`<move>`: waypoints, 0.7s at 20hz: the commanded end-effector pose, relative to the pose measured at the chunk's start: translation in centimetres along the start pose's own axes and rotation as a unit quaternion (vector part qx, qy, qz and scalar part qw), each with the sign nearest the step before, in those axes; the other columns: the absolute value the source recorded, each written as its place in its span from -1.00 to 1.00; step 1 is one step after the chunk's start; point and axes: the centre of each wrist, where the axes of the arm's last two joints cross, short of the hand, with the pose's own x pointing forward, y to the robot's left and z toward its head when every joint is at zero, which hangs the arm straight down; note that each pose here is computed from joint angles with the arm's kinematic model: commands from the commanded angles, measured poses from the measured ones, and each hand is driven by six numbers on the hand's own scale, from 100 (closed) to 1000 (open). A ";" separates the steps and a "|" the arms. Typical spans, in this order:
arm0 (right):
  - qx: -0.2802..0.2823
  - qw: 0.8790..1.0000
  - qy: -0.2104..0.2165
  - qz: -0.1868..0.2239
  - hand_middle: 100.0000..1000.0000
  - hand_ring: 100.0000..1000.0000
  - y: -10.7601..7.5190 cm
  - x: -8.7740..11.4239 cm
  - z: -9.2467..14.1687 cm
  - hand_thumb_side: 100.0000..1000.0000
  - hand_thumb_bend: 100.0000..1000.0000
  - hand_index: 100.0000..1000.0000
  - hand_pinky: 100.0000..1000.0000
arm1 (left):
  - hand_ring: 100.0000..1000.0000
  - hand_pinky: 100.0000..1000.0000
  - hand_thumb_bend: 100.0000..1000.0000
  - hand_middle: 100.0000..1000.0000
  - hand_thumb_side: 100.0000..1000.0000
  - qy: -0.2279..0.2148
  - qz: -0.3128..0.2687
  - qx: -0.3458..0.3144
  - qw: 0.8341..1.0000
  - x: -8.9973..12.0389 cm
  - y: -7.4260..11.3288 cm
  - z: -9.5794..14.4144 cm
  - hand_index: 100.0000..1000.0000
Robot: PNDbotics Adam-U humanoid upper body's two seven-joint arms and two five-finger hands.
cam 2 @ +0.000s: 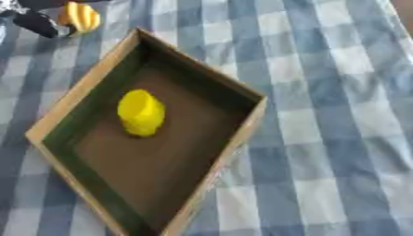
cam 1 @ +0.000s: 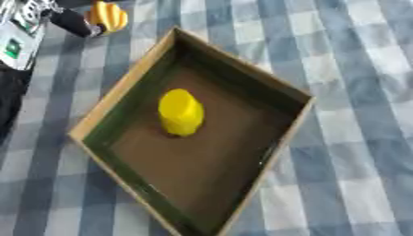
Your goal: Pick up objects on the table and place them in the box.
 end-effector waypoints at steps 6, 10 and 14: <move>0.005 1.000 -0.013 -0.002 0.13 0.62 -0.1 0.7 -0.5 0.22 -1.00 0.55 0.60 | 0.62 0.58 -0.63 0.35 -1.00 0.029 -0.005 0.039 0.999 -0.6 0.7 -0.1 0.46; 0.006 1.000 -0.008 -0.003 0.13 0.62 0.0 0.7 -0.4 0.22 -1.00 0.55 0.60 | 0.50 0.48 -0.99 0.19 -1.00 0.027 -0.007 0.086 0.996 -0.1 0.9 -0.1 0.29; 0.002 1.000 -0.002 -0.003 0.13 0.62 -0.2 0.5 -0.2 0.21 -1.00 0.55 0.60 | 0.48 0.46 -1.00 0.18 -1.00 -0.006 -0.024 0.118 0.993 1.3 1.4 0.3 0.28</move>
